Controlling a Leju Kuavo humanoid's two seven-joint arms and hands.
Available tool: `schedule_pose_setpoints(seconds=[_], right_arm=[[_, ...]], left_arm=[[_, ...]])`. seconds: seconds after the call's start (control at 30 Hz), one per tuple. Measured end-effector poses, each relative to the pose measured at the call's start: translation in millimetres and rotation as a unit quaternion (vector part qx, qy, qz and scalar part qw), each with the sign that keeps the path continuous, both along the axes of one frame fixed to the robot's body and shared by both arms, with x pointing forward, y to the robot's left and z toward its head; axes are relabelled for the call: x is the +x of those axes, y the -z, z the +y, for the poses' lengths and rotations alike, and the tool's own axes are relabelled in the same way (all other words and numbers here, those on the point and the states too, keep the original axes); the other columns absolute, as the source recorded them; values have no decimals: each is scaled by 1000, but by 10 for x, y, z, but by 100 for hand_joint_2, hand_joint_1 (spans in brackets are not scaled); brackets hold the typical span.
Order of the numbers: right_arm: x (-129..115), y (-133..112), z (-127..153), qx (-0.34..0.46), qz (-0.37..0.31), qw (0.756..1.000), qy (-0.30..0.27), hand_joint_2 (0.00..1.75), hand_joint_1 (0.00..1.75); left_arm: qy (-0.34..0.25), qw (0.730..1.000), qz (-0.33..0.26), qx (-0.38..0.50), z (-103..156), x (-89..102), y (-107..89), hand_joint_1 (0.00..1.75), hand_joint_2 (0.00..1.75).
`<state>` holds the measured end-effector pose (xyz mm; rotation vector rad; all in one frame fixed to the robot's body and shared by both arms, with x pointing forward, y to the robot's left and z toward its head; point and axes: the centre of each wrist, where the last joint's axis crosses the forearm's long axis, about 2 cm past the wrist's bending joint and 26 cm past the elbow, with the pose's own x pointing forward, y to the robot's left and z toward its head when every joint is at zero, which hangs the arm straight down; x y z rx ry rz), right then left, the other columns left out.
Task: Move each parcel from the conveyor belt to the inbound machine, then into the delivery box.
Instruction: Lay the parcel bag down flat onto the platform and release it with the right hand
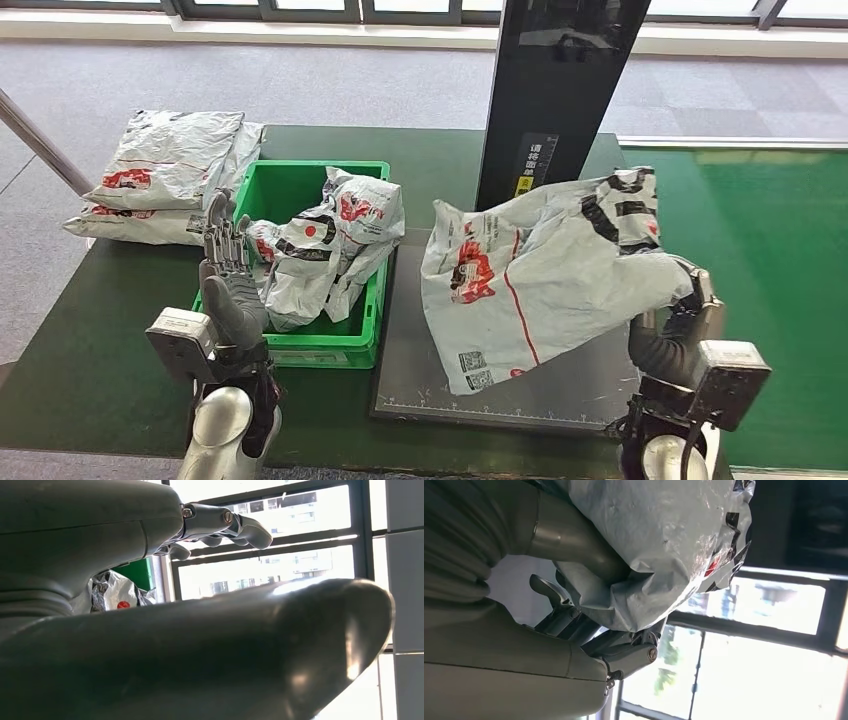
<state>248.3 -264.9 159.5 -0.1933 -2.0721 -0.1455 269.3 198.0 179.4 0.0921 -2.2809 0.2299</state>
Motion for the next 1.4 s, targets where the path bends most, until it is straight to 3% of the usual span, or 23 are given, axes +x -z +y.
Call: schedule_pose_setpoints(seconds=[0.27, 0.3, 0.33, 0.4, 0.43, 0.47, 1.0, 1.4], right_arm=[[131, 460, 76, -84, 149, 983, -70, 175, 172], [134, 502, 81, -90, 158, 980, -75, 175, 158], [133, 540, 84, -93, 167, 978, -80, 175, 128], [122, 600, 82, -96, 182, 975, -88, 175, 43], [113, 627, 78, -97, 189, 973, -92, 175, 14], [102, 649, 72, -99, 195, 971, -94, 175, 0], [-31, 777, 11, -113, 238, 961, -84, 175, 0], [-103, 743, -9, -93, 209, 968, -101, 175, 0]], left_arm=[[0, 1000, 5, 8, 8, -35, -5, 0, 0], [1, 1000, 7, 9, 8, -43, 0, 0, 0], [1, 1000, 8, 9, 7, -51, 6, 0, 0], [2, 1000, 11, 9, 5, -65, 16, 0, 0], [2, 1000, 13, 10, 4, -70, 18, 0, 0], [3, 1000, 14, 10, 2, -75, 18, 0, 0], [13, 1000, 21, 14, -40, -108, 16, 0, 0], [35, 998, 20, 39, -112, -122, -1, 0, 0]])
